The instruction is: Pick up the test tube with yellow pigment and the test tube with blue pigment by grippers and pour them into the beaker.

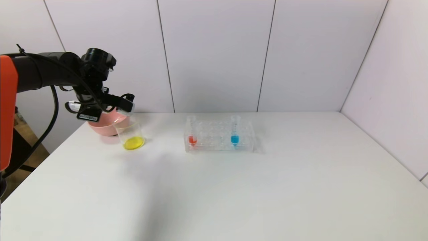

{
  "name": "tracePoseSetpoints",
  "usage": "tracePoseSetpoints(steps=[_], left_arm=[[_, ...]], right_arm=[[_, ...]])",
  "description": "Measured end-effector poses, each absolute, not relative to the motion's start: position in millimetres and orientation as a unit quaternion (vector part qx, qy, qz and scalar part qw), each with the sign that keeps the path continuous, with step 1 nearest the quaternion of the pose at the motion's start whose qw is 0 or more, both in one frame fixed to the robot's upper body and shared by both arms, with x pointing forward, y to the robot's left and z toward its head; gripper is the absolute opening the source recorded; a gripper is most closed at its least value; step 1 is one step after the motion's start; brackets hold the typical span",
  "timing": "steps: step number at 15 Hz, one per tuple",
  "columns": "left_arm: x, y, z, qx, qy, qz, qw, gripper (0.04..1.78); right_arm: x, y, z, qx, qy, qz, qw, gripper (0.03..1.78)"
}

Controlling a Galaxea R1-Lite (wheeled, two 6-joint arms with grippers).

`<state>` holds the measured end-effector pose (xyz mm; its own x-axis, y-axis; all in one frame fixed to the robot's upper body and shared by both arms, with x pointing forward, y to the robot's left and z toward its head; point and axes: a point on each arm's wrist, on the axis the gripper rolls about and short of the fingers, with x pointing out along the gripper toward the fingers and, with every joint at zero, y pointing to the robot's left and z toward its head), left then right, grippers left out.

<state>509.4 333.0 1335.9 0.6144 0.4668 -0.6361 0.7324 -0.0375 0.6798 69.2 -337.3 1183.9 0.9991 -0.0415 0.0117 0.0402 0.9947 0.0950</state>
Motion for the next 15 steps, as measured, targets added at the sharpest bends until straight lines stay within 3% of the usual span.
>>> tracePoseSetpoints(steps=[10, 15], left_arm=[[507, 336, 1342, 0.705, 0.413, -0.115, 0.565, 0.54], [497, 351, 1366, 0.603, 0.344, -0.111, 0.711, 0.54]], right_arm=[[69, -337, 1184, 0.048, -0.007, -0.020, 0.999, 1.71], [69, -337, 1184, 0.048, -0.007, -0.020, 0.999, 1.71]])
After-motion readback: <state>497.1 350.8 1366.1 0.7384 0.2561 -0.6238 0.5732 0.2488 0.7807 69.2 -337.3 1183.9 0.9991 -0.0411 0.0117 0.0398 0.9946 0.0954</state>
